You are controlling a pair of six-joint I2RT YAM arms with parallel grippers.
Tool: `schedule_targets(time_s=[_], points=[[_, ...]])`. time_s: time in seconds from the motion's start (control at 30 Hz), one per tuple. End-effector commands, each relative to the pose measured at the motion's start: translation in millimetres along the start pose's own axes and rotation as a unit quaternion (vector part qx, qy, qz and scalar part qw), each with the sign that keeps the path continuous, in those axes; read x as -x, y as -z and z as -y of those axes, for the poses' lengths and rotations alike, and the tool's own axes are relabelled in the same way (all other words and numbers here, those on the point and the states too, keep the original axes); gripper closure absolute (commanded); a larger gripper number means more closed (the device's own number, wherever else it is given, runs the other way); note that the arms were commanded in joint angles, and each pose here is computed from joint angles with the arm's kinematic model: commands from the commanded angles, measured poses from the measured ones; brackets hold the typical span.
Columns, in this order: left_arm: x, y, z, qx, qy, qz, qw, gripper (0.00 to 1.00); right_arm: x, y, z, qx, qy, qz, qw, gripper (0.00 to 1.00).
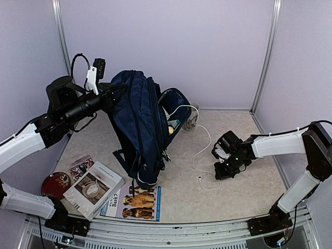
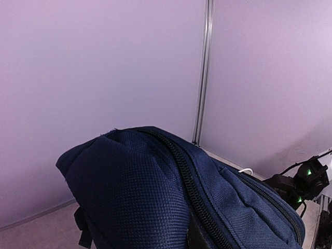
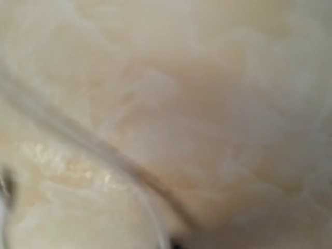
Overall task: Pack the student bag
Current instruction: Adjust the charger in the upper front pocket of the bag.
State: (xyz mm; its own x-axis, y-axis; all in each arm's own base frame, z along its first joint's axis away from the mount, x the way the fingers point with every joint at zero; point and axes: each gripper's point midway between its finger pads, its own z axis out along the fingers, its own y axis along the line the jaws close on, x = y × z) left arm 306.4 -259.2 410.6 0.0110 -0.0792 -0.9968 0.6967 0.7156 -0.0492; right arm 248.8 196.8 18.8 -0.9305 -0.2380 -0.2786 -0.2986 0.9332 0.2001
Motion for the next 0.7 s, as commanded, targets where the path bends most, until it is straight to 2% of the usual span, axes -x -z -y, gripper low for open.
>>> schedule_targets(time_s=[0.0, 0.13, 0.2, 0.27, 0.33, 0.4, 0.47, 0.57, 0.67], points=[[14.4, 3.4, -4.1, 0.006, -0.008, 0.03, 1.0, 1.0, -5.2, -0.9, 3.8, -0.024, 0.006, -0.016, 1.0, 1.0], [14.6, 3.7, -3.0, 0.002, -0.008, 0.03, 1.0, 1.0, 23.3, 37.4, -6.5, -0.017, 0.023, 0.044, 0.999, 1.0], [14.4, 3.6, -2.8, 0.002, -0.008, 0.029, 1.0, 1.0, 49.9, 76.9, -23.9, 0.015, 0.045, 0.111, 0.993, 1.0], [14.1, 3.8, -2.3, 0.0, -0.008, 0.029, 1.0, 1.0, 80.0, 132.4, -48.9, 0.065, 0.077, 0.203, 0.974, 1.0], [13.7, 3.3, -1.5, -0.002, -0.007, 0.029, 1.0, 1.0, 107.2, 204.5, -81.9, 0.134, 0.118, 0.311, 0.934, 1.0], [13.5, 2.4, -0.8, -0.004, -0.006, 0.028, 1.0, 1.0, 123.9, 277.2, -111.5, 0.192, 0.168, 0.408, 0.876, 1.0], [13.8, 1.5, 0.1, -0.007, -0.005, 0.028, 1.0, 1.0, 132.8, 341.2, -139.8, 0.239, 0.226, 0.476, 0.815, 1.0], [13.6, 1.3, 1.1, -0.011, -0.002, 0.027, 1.0, 1.0, 147.6, 408.7, -175.6, 0.283, 0.298, 0.528, 0.743, 1.0], [12.5, 1.8, 2.2, -0.011, -0.002, 0.026, 1.0, 1.0, 176.0, 428.5, -204.4, 0.316, 0.332, 0.531, 0.713, 1.0]])
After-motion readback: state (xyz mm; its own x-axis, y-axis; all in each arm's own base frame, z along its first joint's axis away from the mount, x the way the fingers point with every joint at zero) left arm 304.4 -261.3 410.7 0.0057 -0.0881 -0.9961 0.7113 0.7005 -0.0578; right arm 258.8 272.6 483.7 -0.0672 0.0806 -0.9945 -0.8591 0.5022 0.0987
